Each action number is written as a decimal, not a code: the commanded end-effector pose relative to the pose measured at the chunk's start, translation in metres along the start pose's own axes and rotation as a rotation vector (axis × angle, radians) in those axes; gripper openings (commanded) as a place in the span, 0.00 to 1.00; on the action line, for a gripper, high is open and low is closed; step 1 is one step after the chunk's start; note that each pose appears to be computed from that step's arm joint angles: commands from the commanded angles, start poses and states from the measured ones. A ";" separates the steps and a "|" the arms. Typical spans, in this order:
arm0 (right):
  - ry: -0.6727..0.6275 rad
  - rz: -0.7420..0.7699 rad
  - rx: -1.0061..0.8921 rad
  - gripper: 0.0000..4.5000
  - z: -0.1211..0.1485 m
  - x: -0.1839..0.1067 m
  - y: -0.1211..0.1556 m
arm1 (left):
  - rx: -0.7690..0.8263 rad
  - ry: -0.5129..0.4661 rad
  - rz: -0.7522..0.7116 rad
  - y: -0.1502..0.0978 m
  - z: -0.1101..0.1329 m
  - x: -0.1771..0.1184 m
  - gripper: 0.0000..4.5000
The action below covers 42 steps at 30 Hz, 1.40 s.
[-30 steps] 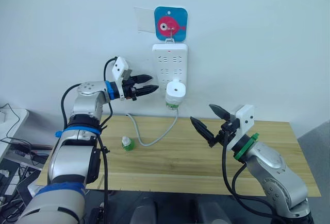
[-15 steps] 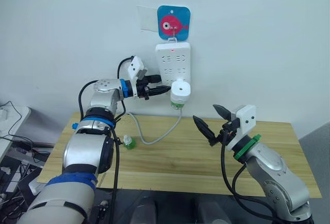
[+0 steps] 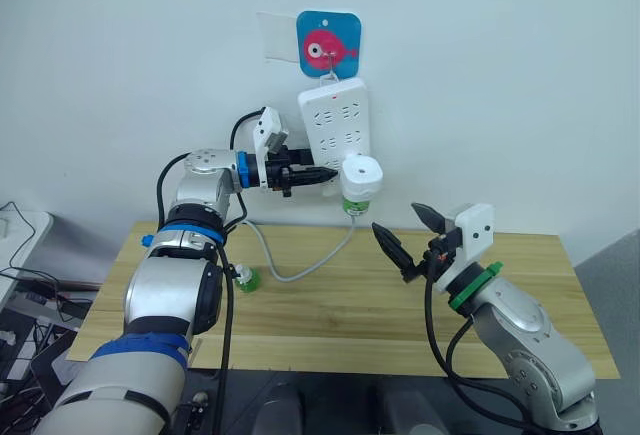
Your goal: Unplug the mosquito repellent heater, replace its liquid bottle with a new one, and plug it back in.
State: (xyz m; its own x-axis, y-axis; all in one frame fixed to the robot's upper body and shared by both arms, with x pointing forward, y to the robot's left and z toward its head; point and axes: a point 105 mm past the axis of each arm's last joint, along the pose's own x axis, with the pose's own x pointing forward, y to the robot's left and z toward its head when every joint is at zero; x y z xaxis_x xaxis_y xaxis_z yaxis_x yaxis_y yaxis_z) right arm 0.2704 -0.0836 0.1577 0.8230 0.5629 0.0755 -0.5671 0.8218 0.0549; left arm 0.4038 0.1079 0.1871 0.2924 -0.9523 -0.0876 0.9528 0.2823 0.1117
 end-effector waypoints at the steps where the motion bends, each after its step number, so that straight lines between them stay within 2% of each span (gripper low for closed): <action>1: -0.054 0.006 -0.017 1.00 0.018 0.006 0.014 | 0.056 -0.049 0.012 0.004 0.021 0.001 0.29; 10: -0.048 -0.057 0.013 1.00 0.016 0.029 0.036 | 0.053 -0.062 0.049 0.004 0.017 0.007 0.29; 31: -0.098 -0.138 -0.054 1.00 0.043 0.057 0.027 | 0.054 -0.069 0.064 0.006 0.018 0.008 0.29; 41: -0.104 -0.167 -0.070 1.00 0.043 0.072 0.014 | 0.062 -0.071 0.062 0.005 0.019 0.011 0.29; 42: -0.108 -0.167 -0.071 0.96 0.043 0.072 0.013 | 0.062 -0.071 0.062 0.005 0.019 0.011 0.29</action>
State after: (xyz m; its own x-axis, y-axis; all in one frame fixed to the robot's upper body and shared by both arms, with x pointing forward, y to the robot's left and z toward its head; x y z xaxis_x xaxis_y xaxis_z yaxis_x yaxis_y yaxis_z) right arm 0.3235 -0.0350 0.1897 0.9057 0.4108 0.1047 -0.4141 0.9102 0.0106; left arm 0.4084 0.1003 0.1916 0.3326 -0.9422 -0.0414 0.9364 0.3247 0.1329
